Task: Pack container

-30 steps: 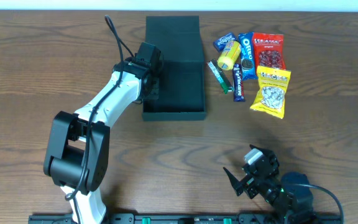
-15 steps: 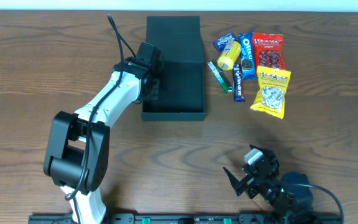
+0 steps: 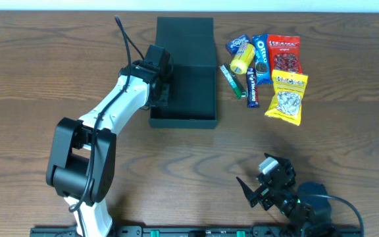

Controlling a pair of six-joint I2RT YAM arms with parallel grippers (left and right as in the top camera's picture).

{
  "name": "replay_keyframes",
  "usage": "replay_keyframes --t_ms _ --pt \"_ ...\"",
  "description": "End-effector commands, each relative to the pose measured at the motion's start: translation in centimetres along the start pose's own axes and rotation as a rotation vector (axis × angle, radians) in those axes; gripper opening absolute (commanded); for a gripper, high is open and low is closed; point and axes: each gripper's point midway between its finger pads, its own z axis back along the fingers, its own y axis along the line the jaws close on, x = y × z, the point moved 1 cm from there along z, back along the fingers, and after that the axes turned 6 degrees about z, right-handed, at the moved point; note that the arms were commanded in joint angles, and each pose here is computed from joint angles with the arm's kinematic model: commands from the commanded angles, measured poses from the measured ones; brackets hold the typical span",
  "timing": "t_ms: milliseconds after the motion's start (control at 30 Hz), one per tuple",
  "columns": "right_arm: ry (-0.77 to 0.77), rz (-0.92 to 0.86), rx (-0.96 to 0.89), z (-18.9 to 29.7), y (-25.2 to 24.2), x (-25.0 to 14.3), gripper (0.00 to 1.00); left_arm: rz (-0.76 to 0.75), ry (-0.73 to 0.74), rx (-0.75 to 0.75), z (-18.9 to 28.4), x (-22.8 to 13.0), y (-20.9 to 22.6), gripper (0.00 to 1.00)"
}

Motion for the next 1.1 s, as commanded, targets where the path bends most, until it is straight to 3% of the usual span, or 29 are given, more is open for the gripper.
replay_keyframes --t_ms 0,100,200,467,867,1067 --pt "-0.004 0.016 0.006 0.0 0.2 0.0 0.99 0.019 -0.045 -0.030 2.1 1.8 -0.5 0.71" --pt "-0.004 0.016 0.006 0.0 0.2 0.0 0.99 0.023 -0.100 -0.049 5.1 3.3 -0.8 0.80" --pt "-0.004 0.016 0.006 0.0 0.2 0.0 0.99 0.029 -0.167 -0.076 8.4 4.5 -1.0 0.97" --pt "-0.004 0.016 0.006 0.0 0.2 0.0 0.99 0.008 -0.304 -0.182 16.0 4.6 -1.4 0.96" --pt "-0.018 0.021 -0.006 0.0 -0.1 0.4 0.99 -0.009 -0.200 -0.181 16.2 1.8 -0.9 0.95" --pt "-0.287 -0.149 0.312 1.6 4.1 6.5 0.99 -0.010 -0.176 -0.174 16.0 1.2 -0.8 0.96"
